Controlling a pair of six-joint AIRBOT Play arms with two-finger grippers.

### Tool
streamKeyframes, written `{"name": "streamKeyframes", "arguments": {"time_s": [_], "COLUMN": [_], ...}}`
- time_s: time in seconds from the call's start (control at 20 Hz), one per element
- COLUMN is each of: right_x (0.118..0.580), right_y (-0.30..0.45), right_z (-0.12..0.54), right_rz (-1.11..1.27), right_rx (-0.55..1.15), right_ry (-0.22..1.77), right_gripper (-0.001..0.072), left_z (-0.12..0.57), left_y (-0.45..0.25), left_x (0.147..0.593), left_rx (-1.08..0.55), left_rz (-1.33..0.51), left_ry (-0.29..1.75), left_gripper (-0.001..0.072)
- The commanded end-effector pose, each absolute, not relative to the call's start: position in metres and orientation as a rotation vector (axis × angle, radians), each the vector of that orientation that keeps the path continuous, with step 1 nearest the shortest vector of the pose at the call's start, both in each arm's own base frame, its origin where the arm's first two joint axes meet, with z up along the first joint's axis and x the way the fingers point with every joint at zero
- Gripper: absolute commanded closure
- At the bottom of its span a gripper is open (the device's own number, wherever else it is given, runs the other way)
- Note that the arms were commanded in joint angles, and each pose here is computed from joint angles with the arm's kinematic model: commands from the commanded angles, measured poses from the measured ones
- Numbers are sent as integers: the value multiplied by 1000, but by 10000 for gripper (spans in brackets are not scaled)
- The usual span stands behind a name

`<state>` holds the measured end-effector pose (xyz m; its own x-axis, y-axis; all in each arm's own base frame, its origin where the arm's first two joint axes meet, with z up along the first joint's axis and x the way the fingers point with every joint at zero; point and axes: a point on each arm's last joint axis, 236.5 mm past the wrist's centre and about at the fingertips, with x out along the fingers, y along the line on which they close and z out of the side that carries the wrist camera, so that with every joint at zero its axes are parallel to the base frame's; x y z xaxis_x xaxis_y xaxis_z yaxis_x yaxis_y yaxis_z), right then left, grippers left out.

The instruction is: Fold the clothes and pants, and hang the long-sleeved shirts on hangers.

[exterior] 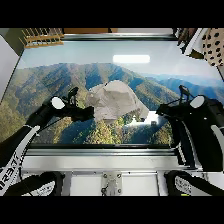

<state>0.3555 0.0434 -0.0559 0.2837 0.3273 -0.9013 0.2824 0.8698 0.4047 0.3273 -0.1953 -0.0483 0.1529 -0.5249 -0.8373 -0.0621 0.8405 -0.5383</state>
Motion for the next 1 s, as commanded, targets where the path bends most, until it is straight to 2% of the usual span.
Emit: {"name": "streamKeyframes", "arguments": {"time_s": [0.0,0.35,0.4,0.45,0.5,0.6,0.7,0.85,0.95], "right_x": [378,386,388,390,393,404,424,446,437], "right_y": [87,128,128,126,124,114,86,38,27], "right_z": [-95,-115,-115,-113,-110,-85,-26,124,234], "right_rz": [70,124,127,128,131,168,191,161,160], "right_rx": [722,674,668,661,647,545,375,203,159], "right_ry": [1300,1284,1276,1270,1260,1216,1131,877,649], "right_gripper": [126,137,269,549,709,708,709,709,709], "left_z": [-47,-47,-47,-46,-46,-34,12,141,233], "left_y": [-192,-192,-192,-192,-192,-183,-161,-128,-115], "left_x": [329,329,329,330,330,338,362,381,369], "left_rx": [-510,-509,-510,-510,-508,-501,-502,-501,-464], "left_rz": [-350,-349,-349,-348,-349,-356,-344,-368,-392], "left_ry": [1385,1384,1383,1383,1381,1339,1206,921,704], "left_gripper": [693,693,693,693,693,693,694,693,693]}}
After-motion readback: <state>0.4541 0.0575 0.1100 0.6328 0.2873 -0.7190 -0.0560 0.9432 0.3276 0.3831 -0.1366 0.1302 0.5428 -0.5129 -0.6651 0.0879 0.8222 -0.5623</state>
